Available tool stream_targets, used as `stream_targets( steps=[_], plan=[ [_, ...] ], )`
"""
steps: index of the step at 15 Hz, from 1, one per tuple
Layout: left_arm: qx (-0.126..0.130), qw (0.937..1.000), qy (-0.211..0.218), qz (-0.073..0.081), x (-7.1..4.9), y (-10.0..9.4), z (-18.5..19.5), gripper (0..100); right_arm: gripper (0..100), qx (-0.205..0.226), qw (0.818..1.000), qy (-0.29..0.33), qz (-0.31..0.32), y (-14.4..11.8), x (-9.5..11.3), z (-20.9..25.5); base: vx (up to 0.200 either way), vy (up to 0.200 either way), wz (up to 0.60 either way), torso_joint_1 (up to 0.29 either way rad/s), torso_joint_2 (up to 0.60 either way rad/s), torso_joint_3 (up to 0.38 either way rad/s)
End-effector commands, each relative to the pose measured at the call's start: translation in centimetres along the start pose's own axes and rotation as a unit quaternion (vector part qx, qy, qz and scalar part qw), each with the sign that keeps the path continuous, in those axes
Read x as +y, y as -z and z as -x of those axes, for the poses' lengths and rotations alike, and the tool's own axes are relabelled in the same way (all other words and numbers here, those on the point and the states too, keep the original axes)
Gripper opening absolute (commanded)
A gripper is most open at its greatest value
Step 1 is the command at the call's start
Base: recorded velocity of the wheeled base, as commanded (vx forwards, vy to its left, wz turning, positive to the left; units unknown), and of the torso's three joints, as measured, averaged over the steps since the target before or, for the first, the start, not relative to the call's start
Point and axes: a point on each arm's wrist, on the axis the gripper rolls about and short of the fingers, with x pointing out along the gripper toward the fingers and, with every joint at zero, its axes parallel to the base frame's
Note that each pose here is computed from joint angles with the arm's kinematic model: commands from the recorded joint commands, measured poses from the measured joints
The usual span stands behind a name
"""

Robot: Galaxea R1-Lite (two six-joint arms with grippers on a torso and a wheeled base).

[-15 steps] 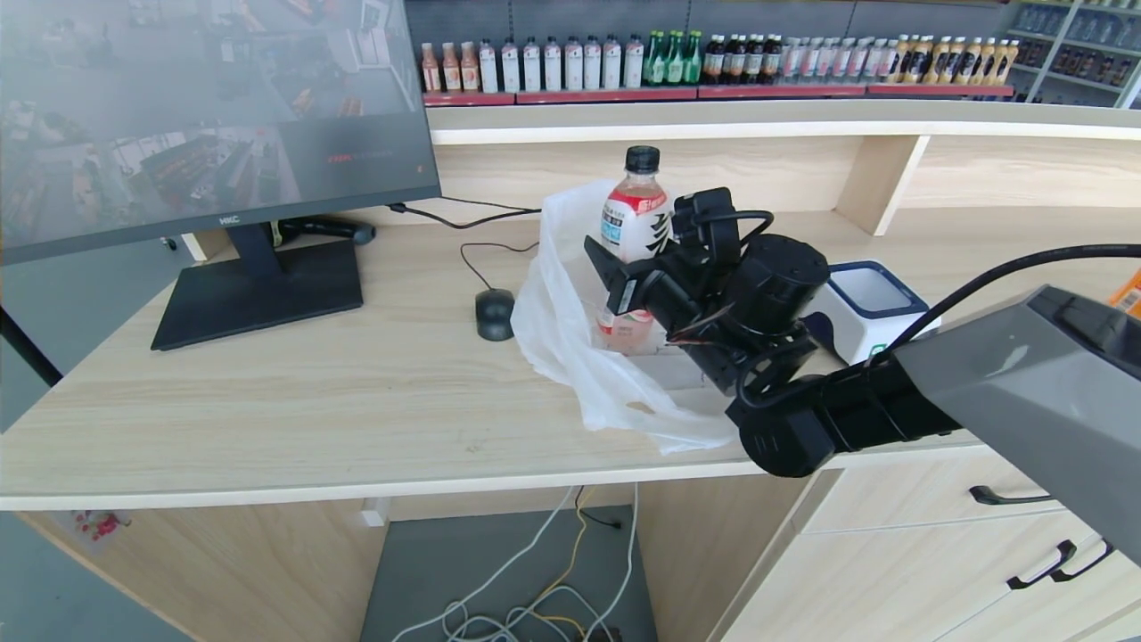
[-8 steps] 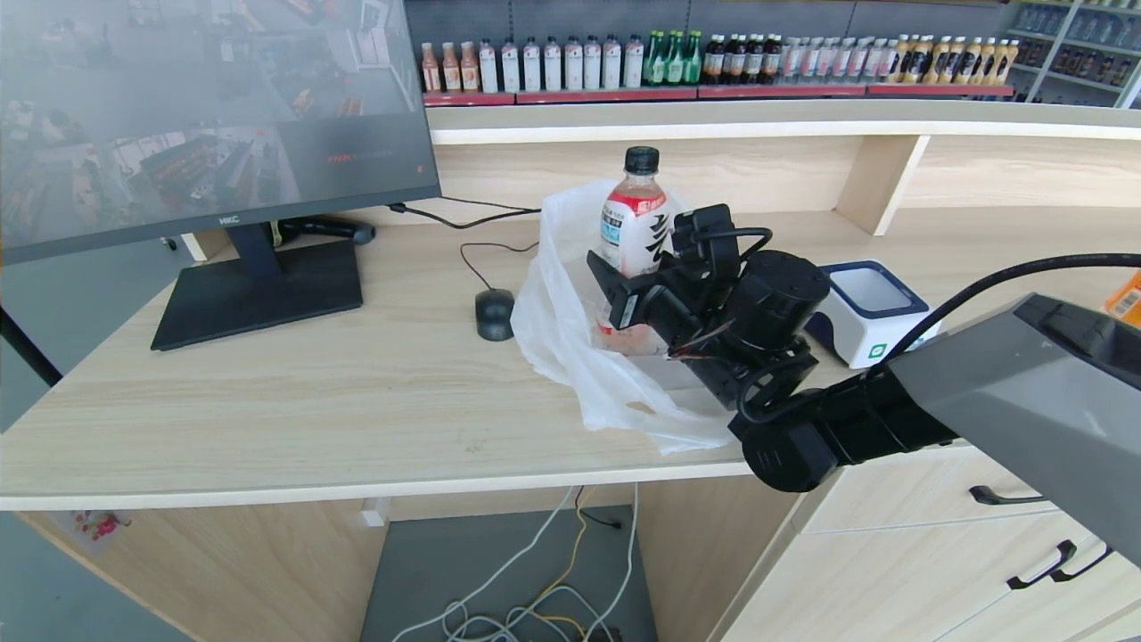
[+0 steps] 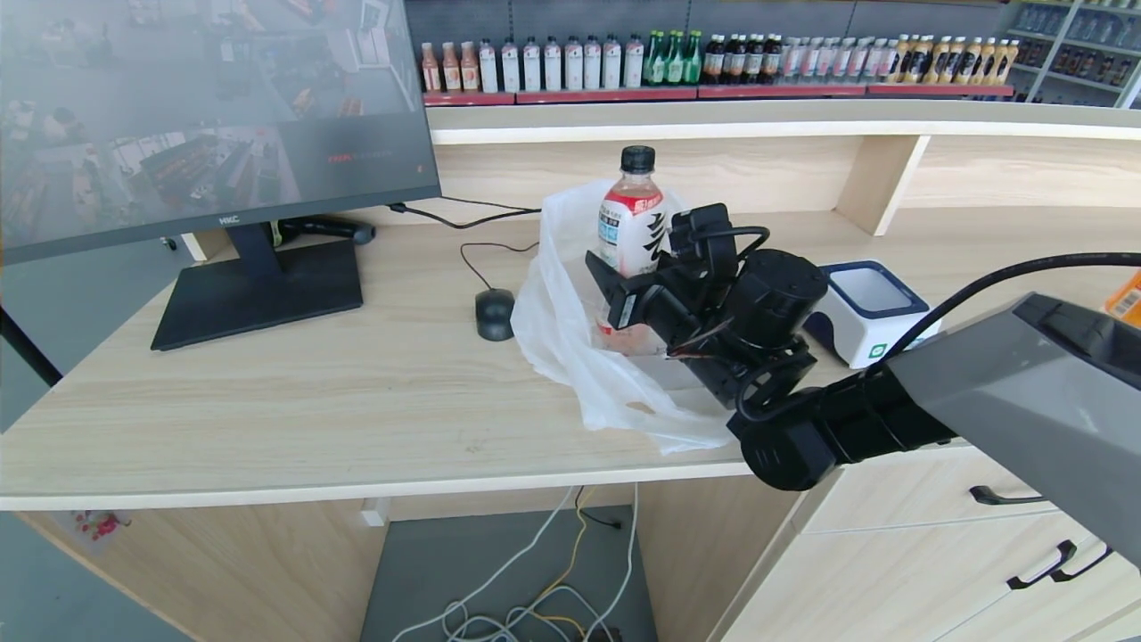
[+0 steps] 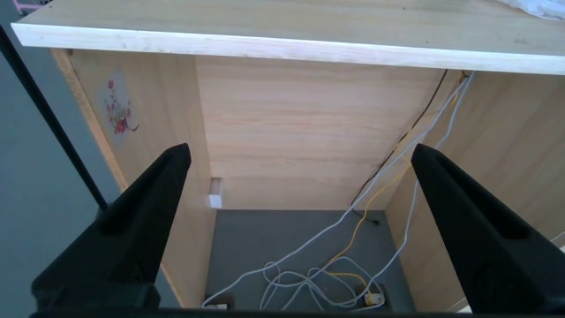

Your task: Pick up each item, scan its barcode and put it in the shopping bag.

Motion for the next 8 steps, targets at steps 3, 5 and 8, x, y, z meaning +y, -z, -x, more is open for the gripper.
stream_targets(
  steps=[3, 5, 8],
  plan=[
    [0.0, 1.0, 0.0, 0.0, 0.0, 0.0, 0.0, 100, 100, -0.008, 1.0, 0.0, 0.0, -0.7, 0.0, 0.1, 0.0, 0.0, 0.0, 0.0, 0.0, 0.0],
    [0.0, 1.0, 0.0, 0.0, 0.0, 0.0, 0.0, 100, 100, -0.014, 1.0, 0.0, 0.0, -1.3, 0.0, 0.2, 0.0, 0.0, 0.0, 0.0, 0.0, 0.0],
    [0.0, 1.0, 0.0, 0.0, 0.0, 0.0, 0.0, 100, 100, -0.028, 1.0, -0.001, -0.001, -2.8, -0.1, 0.4, 0.0, 0.0, 0.0, 0.0, 0.0, 0.0]
  ],
)
